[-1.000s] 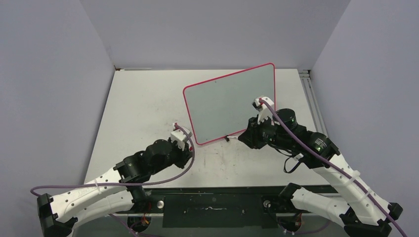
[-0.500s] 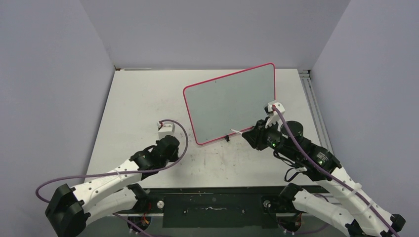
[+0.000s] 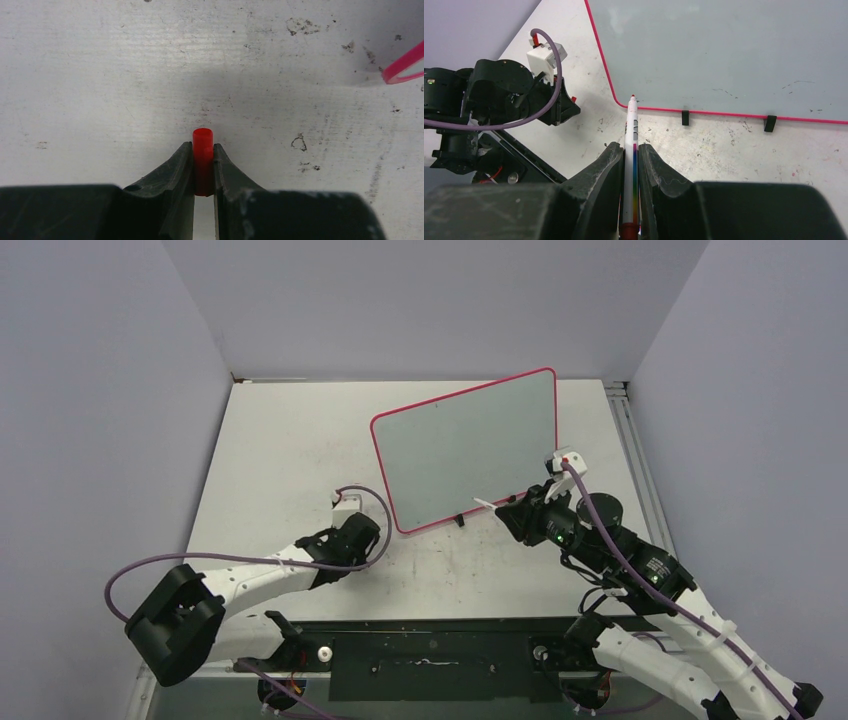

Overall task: Write a sentence on the whiteboard
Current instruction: Place the pen cap at the center of the board.

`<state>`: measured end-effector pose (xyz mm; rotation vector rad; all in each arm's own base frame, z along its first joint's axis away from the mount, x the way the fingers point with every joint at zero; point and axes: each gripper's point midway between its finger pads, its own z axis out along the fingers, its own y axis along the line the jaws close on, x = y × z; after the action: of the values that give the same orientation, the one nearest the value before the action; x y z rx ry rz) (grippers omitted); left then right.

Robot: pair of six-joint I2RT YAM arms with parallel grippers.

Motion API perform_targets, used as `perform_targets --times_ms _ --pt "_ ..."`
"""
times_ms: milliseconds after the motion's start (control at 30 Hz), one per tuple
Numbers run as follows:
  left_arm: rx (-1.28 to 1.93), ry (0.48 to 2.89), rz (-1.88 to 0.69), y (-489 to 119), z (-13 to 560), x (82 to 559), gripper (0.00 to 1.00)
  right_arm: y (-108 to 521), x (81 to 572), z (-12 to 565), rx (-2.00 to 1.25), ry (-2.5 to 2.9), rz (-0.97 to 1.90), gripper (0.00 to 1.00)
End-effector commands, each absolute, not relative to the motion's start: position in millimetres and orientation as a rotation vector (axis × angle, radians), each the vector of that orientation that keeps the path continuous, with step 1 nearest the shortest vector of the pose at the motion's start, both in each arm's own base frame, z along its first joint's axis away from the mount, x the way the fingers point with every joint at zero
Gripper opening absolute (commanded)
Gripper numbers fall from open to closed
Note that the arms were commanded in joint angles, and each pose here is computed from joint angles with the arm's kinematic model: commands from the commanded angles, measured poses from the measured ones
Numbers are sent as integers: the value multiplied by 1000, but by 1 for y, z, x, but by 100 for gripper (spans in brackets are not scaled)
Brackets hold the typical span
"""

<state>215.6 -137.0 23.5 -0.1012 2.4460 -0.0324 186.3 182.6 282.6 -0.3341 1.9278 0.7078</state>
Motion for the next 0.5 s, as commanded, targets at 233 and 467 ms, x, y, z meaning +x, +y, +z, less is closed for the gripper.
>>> perform_targets --times_ms 233,467 --pt "-147 2425 -91 -150 24 231 27 179 192 288 -309 1881 690 5" --pt "-154 2432 -114 -149 24 231 46 180 193 286 -306 1884 692 5"
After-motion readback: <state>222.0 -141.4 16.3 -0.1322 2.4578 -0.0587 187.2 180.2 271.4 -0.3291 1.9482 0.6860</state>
